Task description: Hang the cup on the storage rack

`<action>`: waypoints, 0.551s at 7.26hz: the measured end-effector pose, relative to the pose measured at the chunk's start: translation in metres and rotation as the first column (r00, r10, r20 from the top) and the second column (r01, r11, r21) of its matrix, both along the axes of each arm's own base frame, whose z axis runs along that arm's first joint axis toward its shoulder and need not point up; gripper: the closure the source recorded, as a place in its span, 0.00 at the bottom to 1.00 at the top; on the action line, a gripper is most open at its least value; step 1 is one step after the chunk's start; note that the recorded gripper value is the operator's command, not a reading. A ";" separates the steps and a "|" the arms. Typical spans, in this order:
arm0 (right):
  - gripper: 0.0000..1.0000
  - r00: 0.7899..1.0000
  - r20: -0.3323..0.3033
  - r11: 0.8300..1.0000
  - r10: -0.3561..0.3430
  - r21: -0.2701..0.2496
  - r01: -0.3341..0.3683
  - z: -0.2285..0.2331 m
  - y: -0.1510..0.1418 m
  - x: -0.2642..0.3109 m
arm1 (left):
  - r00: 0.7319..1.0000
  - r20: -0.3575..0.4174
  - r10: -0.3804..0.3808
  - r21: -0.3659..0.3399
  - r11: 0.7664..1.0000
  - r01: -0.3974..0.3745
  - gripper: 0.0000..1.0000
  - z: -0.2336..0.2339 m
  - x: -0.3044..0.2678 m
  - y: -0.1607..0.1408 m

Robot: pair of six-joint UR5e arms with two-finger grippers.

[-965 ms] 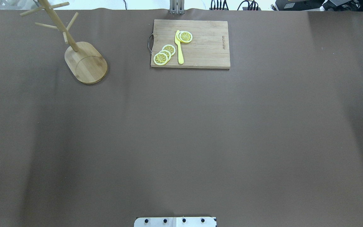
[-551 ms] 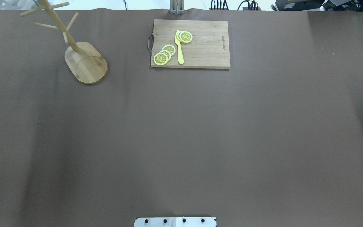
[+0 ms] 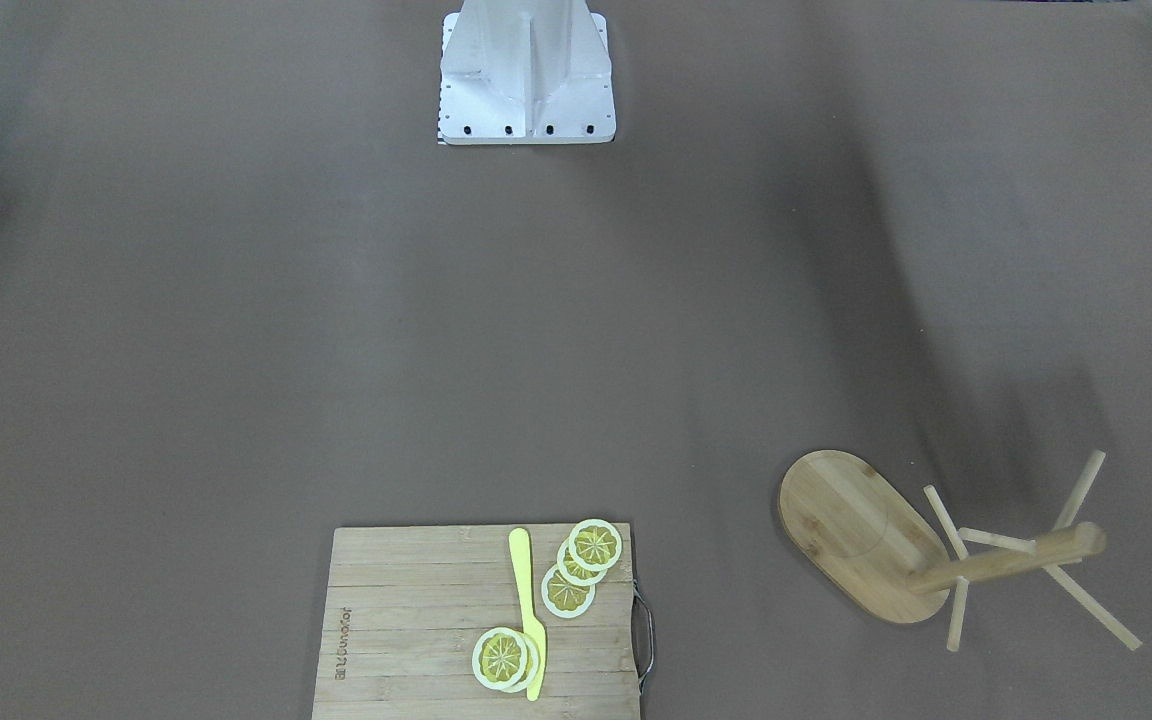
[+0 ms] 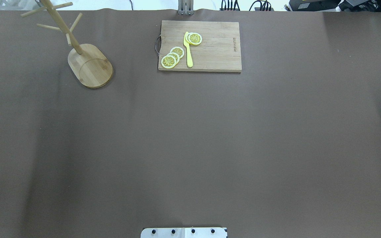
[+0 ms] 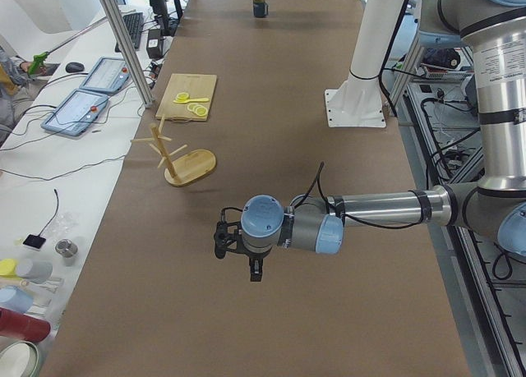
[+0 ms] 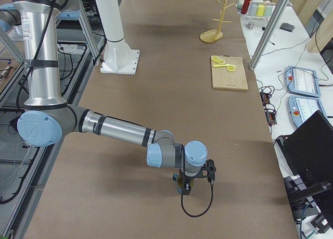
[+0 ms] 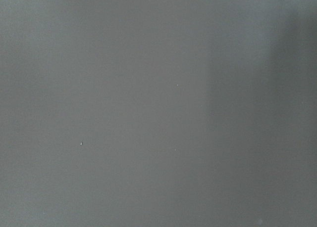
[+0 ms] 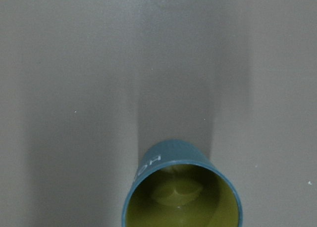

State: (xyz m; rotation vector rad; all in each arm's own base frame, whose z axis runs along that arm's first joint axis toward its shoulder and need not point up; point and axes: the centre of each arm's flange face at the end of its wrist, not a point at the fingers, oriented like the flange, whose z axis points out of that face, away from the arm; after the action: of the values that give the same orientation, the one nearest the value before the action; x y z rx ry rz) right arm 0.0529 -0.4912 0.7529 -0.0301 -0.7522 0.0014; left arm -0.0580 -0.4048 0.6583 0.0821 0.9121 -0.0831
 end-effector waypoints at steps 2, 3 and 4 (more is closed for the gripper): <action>0.36 1.000 -0.018 1.000 0.002 -0.002 -0.002 0.006 -0.001 0.004 | 1.000 0.000 0.000 0.000 1.000 0.000 0.02 0.000 0.000 -0.001; 0.42 1.000 -0.029 1.000 0.004 -0.003 -0.004 0.009 0.000 0.007 | 1.000 0.000 -0.001 0.001 1.000 0.001 0.02 -0.001 0.000 -0.001; 0.45 0.999 -0.035 1.000 0.005 -0.006 -0.005 0.012 0.001 0.009 | 1.000 0.000 -0.001 0.001 1.000 0.001 0.02 -0.001 0.000 -0.001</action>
State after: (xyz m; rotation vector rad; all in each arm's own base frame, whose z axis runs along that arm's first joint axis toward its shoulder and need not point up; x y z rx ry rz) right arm 0.0622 -0.4905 0.7651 -0.0344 -0.7175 0.0088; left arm -0.0582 -0.4061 0.6575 0.0835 0.9120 -0.0830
